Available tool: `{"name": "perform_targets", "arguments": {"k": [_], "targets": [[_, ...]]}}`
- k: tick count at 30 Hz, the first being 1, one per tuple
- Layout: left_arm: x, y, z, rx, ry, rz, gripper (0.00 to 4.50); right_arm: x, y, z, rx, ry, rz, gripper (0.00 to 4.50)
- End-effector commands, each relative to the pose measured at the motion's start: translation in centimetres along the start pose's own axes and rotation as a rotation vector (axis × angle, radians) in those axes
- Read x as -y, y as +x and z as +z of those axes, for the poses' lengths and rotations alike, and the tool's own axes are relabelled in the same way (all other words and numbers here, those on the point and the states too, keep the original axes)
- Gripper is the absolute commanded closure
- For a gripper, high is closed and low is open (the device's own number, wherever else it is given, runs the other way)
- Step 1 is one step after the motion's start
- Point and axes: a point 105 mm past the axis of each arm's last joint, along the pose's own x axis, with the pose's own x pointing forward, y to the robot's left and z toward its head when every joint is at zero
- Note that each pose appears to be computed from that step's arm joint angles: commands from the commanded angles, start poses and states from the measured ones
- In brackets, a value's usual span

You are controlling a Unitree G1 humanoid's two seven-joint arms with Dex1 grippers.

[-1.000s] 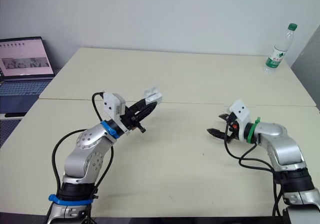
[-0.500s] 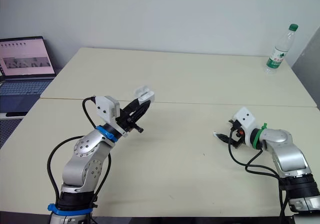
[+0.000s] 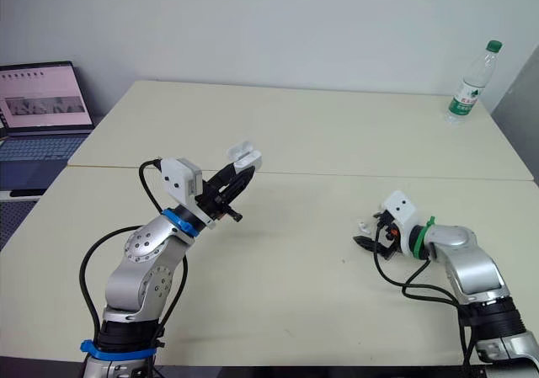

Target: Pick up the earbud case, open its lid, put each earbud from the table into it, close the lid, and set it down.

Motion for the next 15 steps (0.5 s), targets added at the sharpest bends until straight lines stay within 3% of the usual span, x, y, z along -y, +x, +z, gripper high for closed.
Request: {"name": "perform_targets", "arguments": {"k": [1,9,10,15], "targets": [[0.2,0.1,1.3,0.048,0.028,-0.013,3.74,0.0,0.7,0.3,0.017,-0.020,-0.011,0.96],[0.2,0.2,1.4,0.046,0.033,-0.018,3.74,0.0,1.4,0.1,0.018,-0.024,-0.010,3.93],[0.3,0.1,1.3,0.045,0.032,-0.018,3.74,0.1,1.2,-0.2,0.006,-0.029,-0.011,4.10],[0.4,0.0,1.1,0.040,0.028,-0.019,3.74,0.4,-0.7,-1.1,-0.048,-0.081,0.032,4.09]]}}
